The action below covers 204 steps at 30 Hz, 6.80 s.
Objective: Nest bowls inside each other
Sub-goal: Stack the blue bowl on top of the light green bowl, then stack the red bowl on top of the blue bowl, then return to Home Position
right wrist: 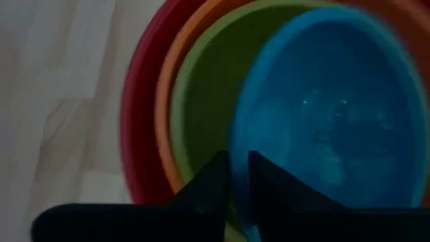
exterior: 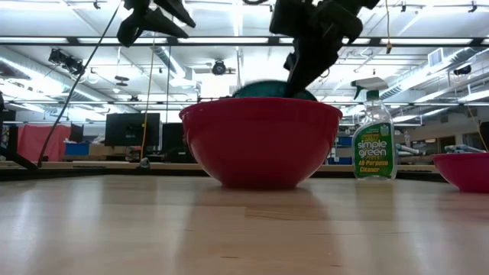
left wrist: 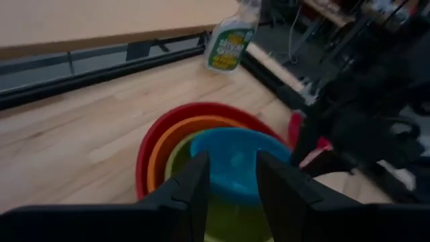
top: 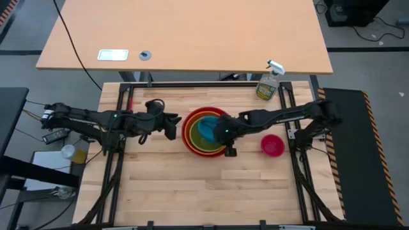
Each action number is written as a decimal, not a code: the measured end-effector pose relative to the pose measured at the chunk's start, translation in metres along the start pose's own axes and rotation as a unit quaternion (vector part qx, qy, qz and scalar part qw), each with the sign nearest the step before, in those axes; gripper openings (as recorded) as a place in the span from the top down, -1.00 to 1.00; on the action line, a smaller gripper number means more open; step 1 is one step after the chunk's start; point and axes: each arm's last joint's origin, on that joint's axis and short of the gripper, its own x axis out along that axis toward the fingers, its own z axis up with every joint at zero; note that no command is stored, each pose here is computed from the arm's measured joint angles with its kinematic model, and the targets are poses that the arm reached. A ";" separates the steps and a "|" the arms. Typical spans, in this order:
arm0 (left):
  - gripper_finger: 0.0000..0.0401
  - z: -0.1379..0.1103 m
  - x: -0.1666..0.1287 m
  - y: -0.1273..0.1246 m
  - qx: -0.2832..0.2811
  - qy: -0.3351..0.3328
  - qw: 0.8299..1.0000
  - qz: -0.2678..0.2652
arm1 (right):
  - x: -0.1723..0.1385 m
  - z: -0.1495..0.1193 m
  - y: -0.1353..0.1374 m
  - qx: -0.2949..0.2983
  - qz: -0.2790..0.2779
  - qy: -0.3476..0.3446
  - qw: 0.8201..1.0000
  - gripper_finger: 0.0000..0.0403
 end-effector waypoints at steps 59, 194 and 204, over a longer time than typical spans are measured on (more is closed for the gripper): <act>0.02 -0.012 0.020 -0.002 0.012 0.033 0.999 0.023 | -0.004 -0.167 -0.037 0.176 -0.019 0.392 0.903 0.89; 1.00 -0.118 -0.031 0.137 -0.160 -0.170 0.947 -0.219 | -0.076 -0.249 -0.019 0.356 0.166 -0.508 0.766 0.60; 0.91 -0.132 -0.025 0.140 0.029 -0.126 0.972 -0.197 | -0.096 -0.241 -0.015 0.338 0.215 -0.527 0.749 0.61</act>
